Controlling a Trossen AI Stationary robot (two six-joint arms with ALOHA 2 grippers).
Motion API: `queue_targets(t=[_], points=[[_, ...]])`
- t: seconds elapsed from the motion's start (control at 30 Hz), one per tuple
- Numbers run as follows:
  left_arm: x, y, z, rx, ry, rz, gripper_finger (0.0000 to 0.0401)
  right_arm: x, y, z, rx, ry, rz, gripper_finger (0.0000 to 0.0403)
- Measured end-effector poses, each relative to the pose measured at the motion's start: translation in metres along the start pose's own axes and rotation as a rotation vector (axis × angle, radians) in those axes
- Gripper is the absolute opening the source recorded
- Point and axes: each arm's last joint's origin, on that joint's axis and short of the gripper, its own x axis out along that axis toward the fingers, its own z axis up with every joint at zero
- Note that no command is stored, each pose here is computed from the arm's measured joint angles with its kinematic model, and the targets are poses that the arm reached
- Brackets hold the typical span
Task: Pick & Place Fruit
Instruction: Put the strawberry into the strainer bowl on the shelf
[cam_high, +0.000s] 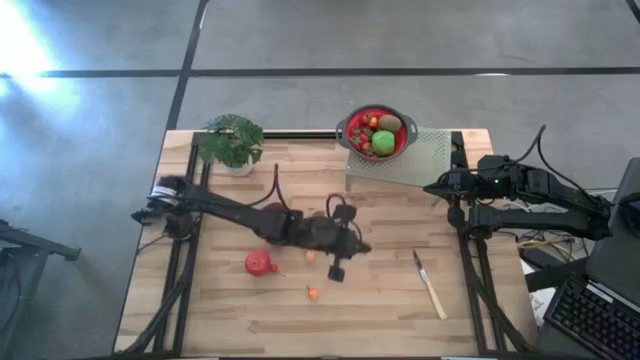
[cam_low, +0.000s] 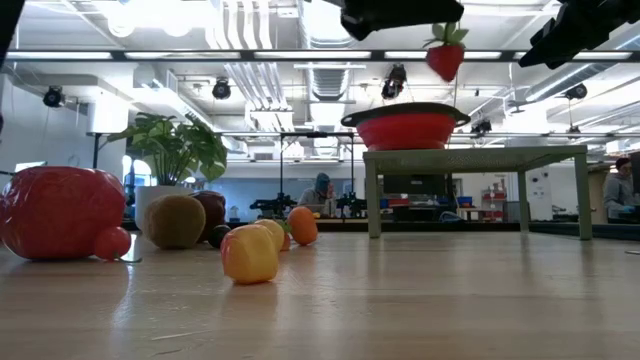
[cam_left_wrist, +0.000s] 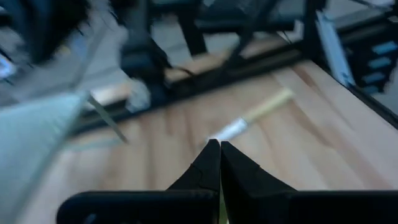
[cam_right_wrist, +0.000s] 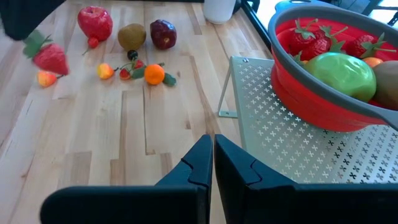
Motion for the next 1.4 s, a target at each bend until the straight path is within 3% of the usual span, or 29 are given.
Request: queue_targets(t=[0.33,0.83,1.13,1.4], points=[[0.001,0.062,0.008,0.021,-0.163,0.181,0.0003,0.000,0.000,0.000,0.000,0.000,0.000,0.0013],[-0.013,0.141,0.017,-0.025,-0.225,0.371,0.0003,0.000,0.000,0.000,0.000,0.000,0.000,0.0013],[-0.018,0.175,-0.001,-0.024,-0.177,0.448,0.0004,0.000,0.000,0.000,0.000,0.000,0.000,0.0013],[-0.010,0.190,-0.022,-0.046,-0.123,0.474,0.0002,0.000,0.000,0.000,0.000,0.000,0.000,0.0013]])
